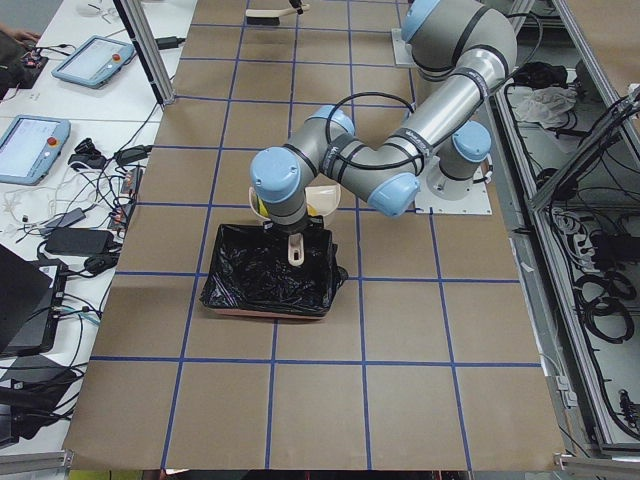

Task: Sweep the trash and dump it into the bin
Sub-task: 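Swing the dustpan over the black trash bin and tip it to dump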

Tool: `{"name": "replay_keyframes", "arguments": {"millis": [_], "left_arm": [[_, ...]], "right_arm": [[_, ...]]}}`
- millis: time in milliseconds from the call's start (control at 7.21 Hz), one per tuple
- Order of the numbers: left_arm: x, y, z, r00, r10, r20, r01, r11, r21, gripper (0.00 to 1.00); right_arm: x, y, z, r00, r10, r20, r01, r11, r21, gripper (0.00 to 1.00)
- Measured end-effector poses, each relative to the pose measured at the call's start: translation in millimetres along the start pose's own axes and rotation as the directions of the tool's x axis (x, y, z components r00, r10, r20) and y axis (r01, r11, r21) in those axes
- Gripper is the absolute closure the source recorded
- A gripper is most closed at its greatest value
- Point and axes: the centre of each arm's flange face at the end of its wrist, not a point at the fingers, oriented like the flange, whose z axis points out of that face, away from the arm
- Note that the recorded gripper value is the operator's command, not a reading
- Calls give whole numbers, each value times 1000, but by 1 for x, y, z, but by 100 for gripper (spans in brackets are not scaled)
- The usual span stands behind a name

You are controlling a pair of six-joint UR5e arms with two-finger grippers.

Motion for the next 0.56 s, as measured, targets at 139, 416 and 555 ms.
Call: {"name": "replay_keyframes", "arguments": {"millis": [139, 416, 555], "left_arm": [[10, 21, 0, 1000, -5, -2, 5, 1000, -10, 100], [14, 47, 2, 1000, -8, 2, 8, 998, -66, 100], [13, 52, 1, 1000, -9, 4, 10, 995, -103, 100]], "right_arm": [[-7, -1, 2, 1000, -13, -4, 13, 1000, -4, 100], [-5, 3, 10, 1000, -22, 6, 22, 1000, -22, 100], [4, 7, 16, 1000, -6, 19, 7, 999, -32, 100]]}}
